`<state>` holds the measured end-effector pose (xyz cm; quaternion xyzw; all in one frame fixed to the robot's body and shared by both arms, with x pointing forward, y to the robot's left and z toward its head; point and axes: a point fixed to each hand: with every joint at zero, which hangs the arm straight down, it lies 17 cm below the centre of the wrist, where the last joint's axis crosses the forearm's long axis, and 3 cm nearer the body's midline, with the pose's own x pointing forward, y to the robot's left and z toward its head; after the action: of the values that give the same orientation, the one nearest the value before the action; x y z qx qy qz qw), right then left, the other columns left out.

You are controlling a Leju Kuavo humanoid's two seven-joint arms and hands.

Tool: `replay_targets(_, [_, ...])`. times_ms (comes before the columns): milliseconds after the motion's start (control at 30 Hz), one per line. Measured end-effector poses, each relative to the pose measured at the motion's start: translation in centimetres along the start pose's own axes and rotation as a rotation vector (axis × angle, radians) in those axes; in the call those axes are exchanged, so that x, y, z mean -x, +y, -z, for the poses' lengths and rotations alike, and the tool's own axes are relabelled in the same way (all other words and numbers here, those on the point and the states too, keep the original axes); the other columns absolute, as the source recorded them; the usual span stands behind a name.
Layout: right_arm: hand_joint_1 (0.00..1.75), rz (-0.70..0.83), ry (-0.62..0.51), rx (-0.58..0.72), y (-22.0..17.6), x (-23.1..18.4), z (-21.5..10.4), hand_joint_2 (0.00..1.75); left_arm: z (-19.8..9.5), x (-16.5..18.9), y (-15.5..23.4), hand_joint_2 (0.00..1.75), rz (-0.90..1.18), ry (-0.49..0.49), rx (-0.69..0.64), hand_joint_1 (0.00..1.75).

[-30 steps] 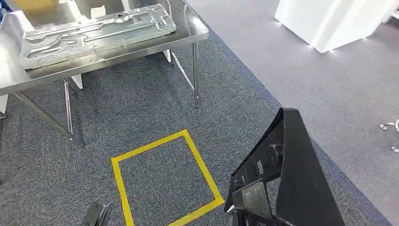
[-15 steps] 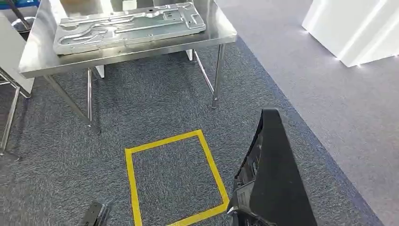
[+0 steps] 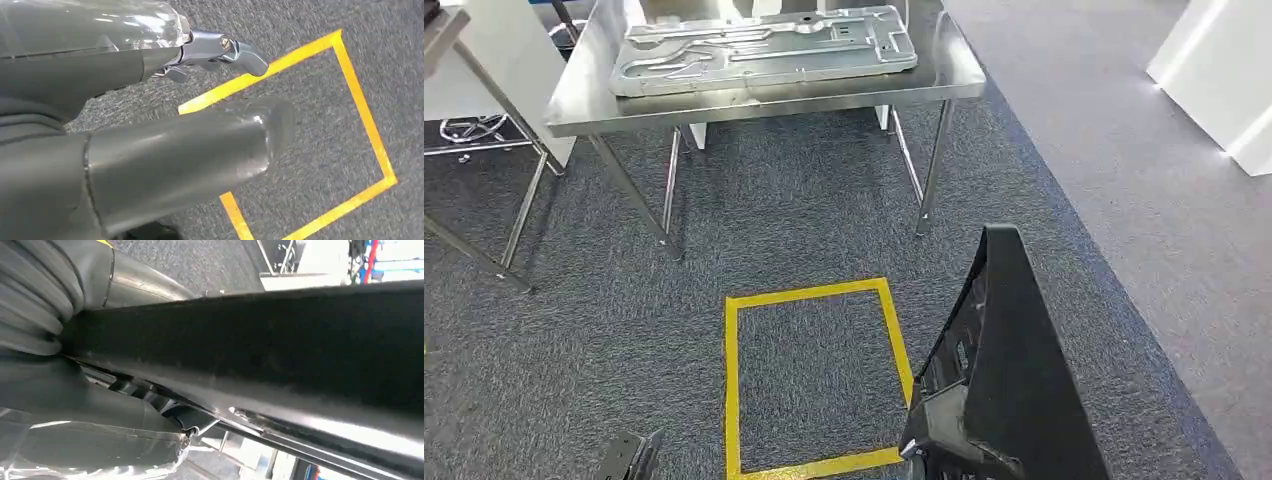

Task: Take the parts from the cabinet and place them on the table.

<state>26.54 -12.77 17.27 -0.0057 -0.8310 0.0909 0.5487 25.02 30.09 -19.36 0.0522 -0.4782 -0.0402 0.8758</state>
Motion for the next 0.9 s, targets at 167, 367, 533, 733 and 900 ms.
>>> replay_targets(167, [1.75, -0.019, -0.007, -0.003, 0.0, -0.1, 0.3, 1.75, 0.1, 0.2, 0.2, 0.00, 0.018, 0.014, 0.005, 0.00])
replay_targets(367, [1.75, -0.009, -0.009, -0.011, 0.1, -0.1, 0.3, 1.75, 0.2, 1.2, 0.4, 0.00, 0.061, 0.075, 0.002, 0.00])
replay_targets(533, [1.75, 0.014, -0.013, -0.023, 0.2, -0.1, 0.4, 1.75, -1.4, 5.8, 0.8, 0.00, 0.131, 0.276, 0.012, 0.00])
replay_targets(733, [1.75, 0.017, -0.010, -0.039, 0.7, 0.2, 0.5, 1.75, -5.2, 11.4, 0.7, 0.00, 0.047, 0.505, 0.002, 0.00])
replay_targets(900, [1.75, 0.018, 0.001, -0.053, 1.0, 0.7, 0.3, 1.75, -6.5, 13.0, -0.2, 0.00, -0.043, 0.590, -0.006, 0.00])
